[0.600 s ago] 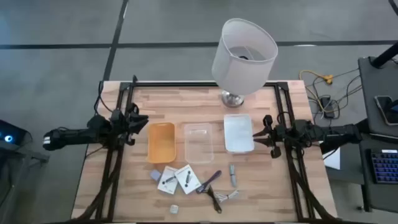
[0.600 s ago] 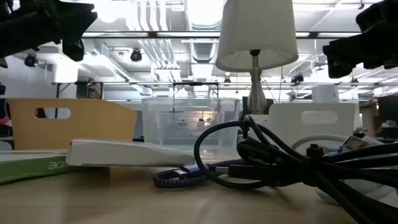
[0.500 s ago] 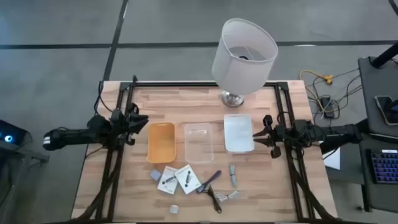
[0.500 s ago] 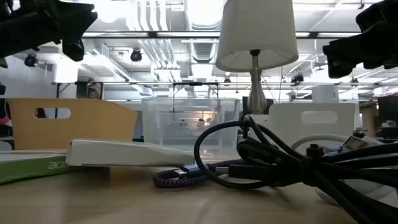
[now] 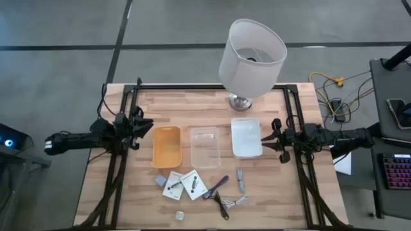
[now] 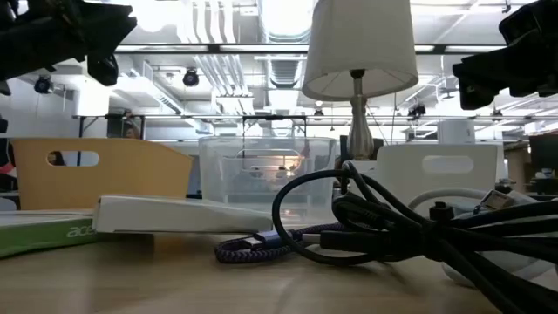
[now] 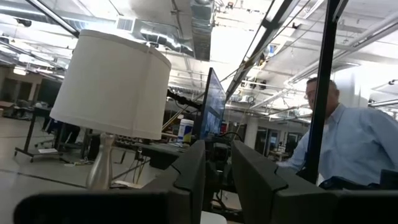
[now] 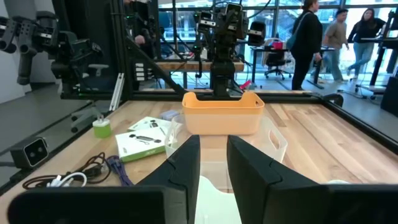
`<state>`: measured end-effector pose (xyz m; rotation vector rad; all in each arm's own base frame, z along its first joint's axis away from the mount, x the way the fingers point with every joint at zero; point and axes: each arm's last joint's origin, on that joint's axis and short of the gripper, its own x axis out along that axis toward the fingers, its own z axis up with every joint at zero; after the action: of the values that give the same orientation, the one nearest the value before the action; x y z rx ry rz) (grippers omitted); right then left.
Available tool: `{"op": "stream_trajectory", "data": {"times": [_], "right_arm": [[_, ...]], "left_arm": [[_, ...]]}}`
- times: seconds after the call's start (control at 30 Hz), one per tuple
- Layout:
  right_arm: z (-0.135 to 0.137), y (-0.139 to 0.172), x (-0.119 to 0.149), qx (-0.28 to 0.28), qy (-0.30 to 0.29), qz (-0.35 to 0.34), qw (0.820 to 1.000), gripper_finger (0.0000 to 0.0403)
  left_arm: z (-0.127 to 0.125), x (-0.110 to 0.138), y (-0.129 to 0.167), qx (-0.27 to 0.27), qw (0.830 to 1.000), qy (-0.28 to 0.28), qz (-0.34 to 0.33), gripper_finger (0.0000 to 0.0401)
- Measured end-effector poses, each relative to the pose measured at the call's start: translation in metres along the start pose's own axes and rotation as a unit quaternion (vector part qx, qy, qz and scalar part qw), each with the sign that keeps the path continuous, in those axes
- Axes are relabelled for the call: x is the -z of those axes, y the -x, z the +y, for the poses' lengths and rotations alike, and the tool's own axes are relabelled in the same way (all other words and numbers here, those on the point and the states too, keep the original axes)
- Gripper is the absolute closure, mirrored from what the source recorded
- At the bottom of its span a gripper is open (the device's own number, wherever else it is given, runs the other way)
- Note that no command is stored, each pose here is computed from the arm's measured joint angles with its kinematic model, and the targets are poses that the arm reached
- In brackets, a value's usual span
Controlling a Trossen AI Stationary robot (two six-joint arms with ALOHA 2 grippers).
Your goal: Pick and place items into bin
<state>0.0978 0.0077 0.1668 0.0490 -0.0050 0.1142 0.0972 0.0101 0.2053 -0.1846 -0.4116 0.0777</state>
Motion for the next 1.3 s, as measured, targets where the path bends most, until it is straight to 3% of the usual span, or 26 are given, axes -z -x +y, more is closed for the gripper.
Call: {"op": "stream_trajectory", "data": {"times": [1.03, 1.1, 1.17, 1.3], "right_arm": [[0.0, 0.0, -0.0004, 0.0, -0.009, -0.002, 1.0, 0.0335], [-0.0002, 0.0001, -0.0055, 0.004, -0.125, -0.029, 0.992, 0.0335], [-0.0021, 0.0007, -0.0088, 0.027, -0.272, -0.056, 0.96, 0.0335], [-0.0059, 0.001, -0.0077, 0.077, -0.423, -0.085, 0.899, 0.0335]], "left_arm": [[-0.0001, 0.0, 0.0001, 0.001, 1.0, 0.0, 0.0, 0.0338], [0.0001, 0.0001, 0.0, 0.0, 1.0, 0.0, 0.0, 0.0338], [0.0, 0.0, 0.0, 0.0, 1.0, 0.0, 0.0, 0.0338], [0.0001, 0.0001, 0.0, 0.0, 1.0, 0.0, 0.0, 0.0338]]}}
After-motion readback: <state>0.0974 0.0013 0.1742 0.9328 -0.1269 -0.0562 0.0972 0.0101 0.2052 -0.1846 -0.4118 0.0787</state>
